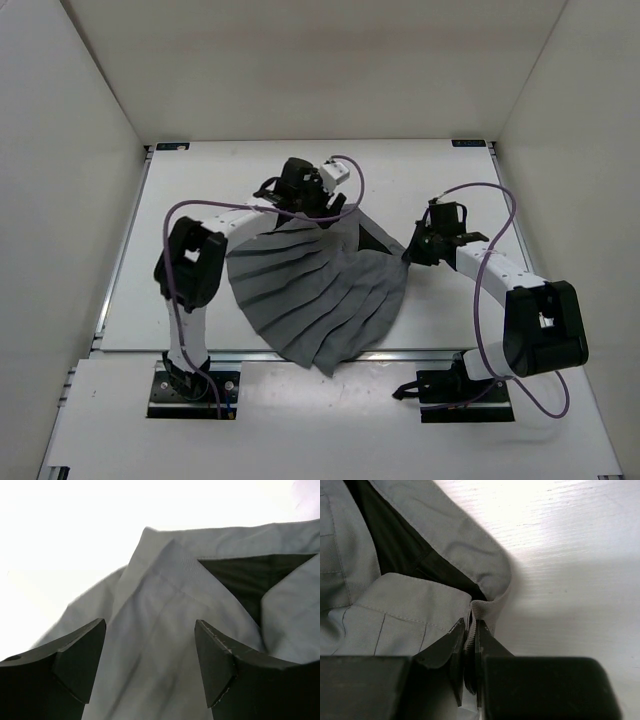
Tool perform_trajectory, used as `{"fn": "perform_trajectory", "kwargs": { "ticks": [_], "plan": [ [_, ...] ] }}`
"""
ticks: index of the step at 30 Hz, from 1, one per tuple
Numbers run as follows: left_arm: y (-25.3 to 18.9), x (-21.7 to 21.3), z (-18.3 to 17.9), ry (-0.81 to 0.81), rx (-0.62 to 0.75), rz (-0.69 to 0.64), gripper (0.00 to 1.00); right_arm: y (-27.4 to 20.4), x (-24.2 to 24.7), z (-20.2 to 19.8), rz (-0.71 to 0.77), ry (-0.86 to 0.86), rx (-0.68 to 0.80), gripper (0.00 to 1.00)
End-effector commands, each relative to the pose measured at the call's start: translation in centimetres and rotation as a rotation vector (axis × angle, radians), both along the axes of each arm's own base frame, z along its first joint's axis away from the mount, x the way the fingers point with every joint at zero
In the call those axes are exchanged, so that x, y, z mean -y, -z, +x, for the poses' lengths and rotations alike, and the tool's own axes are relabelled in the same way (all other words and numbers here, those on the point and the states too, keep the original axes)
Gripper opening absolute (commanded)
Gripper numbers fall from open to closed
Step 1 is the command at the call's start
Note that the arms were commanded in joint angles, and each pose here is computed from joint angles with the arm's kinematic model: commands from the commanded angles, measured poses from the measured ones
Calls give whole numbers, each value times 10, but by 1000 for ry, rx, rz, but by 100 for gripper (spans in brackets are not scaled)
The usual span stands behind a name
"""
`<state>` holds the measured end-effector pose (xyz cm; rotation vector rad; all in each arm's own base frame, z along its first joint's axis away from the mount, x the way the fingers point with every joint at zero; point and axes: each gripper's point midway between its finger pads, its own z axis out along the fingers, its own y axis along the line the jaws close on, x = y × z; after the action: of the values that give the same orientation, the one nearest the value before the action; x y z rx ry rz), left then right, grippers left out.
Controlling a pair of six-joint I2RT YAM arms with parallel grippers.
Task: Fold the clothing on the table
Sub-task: Flatten the skirt out
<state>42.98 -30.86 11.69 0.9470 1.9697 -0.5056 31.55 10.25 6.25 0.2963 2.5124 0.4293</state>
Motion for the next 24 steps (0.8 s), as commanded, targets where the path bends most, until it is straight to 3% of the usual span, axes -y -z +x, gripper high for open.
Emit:
{"fn": "perform_trajectory", "kwargs": {
  "ticks": [1, 5, 10, 17, 20, 22, 24],
  "plan": [
    [-19, 35, 16, 185, 165, 34, 83, -10, -12, 7, 43, -27, 40, 0],
    [12, 50, 30, 232, 135, 124, 83, -12, -14, 8, 46, -35, 37, 0],
    [13, 63, 40, 254, 141, 90, 84, -15, -23, 6, 57, -56, 40, 0],
    [50, 71, 42, 303, 103, 185, 82, -18, -31, 7, 81, -84, 49, 0],
    [59, 74, 40, 331, 66, 191, 69, -16, -27, 6, 79, -78, 43, 0],
    [67, 70, 39, 328, 35, 210, 33, -21, -28, 8, 81, -80, 55, 0],
    [62, 71, 40, 318, 52, 217, 7, -21, -25, 6, 79, -76, 51, 0]
  ]
}}
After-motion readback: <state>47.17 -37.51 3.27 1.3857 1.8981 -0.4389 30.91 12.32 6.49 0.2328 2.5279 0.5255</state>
